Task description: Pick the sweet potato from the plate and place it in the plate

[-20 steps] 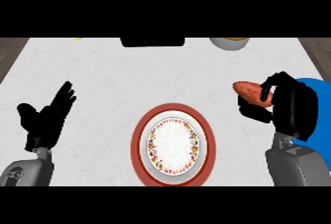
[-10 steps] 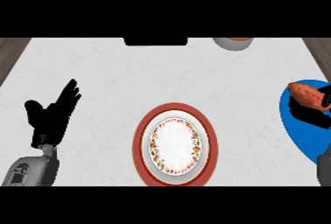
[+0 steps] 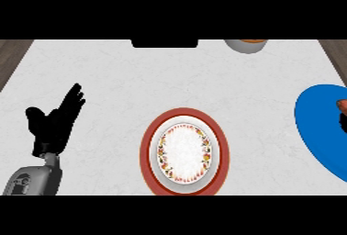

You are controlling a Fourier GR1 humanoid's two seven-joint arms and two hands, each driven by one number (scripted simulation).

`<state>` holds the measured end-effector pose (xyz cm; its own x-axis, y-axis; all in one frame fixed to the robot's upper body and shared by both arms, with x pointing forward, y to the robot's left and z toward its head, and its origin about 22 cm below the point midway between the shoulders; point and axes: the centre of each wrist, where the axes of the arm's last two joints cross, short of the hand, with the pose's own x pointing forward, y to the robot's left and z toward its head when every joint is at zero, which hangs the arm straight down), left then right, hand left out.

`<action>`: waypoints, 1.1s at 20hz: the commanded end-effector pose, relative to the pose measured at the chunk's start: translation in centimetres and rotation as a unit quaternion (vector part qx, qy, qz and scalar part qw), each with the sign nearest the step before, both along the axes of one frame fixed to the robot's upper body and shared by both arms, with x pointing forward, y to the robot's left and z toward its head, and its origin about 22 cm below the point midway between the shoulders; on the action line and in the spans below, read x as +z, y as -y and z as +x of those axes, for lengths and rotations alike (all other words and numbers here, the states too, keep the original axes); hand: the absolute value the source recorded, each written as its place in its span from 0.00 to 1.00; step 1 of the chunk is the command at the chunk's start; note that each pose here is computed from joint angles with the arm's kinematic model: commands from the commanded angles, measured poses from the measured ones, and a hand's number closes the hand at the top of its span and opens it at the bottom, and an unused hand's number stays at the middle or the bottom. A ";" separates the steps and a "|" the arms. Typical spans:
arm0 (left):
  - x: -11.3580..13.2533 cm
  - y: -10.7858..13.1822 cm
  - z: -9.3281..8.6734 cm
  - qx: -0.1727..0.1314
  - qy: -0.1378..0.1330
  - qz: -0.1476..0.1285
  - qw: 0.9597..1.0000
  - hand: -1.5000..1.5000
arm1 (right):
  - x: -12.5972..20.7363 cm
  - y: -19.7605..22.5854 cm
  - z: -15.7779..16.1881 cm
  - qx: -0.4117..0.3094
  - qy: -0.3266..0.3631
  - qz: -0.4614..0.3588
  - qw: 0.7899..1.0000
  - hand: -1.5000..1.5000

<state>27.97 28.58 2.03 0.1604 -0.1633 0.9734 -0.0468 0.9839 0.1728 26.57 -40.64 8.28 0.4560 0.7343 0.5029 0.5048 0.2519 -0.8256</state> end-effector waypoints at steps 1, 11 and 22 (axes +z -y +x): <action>1.3 0.6 0.2 -0.005 -0.002 -0.003 1.000 0.50 | -3.6 2.9 -0.7 0.017 -0.079 0.001 0.997 1.00; 0.6 -0.5 1.0 -0.004 -0.009 -0.006 1.000 0.50 | -4.2 7.6 -1.0 0.093 -0.033 0.081 0.992 0.00; -0.3 -2.2 -0.1 0.015 -0.001 0.002 1.000 0.50 | 1.1 5.4 -2.3 0.183 0.196 0.183 0.946 0.00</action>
